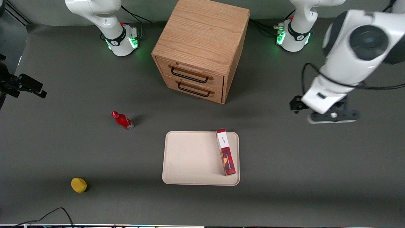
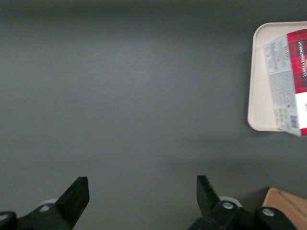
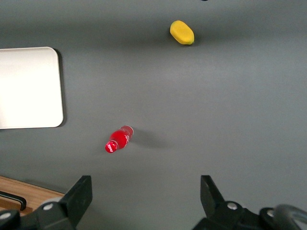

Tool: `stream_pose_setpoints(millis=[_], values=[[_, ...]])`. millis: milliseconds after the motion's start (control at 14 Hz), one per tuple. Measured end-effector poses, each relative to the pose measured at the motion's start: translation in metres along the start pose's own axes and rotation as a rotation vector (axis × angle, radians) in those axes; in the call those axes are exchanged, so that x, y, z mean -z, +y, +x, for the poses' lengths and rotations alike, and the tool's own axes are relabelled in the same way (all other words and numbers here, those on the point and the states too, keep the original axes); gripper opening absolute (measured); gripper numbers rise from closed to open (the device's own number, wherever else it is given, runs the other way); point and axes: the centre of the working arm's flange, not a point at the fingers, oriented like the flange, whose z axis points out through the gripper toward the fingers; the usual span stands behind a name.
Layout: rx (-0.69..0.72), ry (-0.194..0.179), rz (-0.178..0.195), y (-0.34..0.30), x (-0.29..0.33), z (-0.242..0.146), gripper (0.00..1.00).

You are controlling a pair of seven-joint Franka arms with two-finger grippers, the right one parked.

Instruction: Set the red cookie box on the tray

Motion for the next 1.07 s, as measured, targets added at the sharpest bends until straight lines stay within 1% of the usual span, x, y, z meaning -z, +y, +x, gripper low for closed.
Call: stream_pose_setpoints(millis=[214, 357, 500, 643, 857, 1071], values=[[-0.025, -0.027, -0.061, -0.096, -0.003, -0.007, 1.00], [-0.052, -0.036, -0.079, -0.149, -0.008, -0.016, 0.99], [-0.074, -0.049, -0.086, -0.184, -0.016, -0.027, 1.00], [-0.090, -0.046, -0.076, -0.193, -0.014, -0.032, 1.00], [-0.111, -0.014, -0.060, -0.186, 0.007, -0.040, 1.00], [-0.117, 0.006, -0.059, -0.182, 0.026, -0.049, 1.00]])
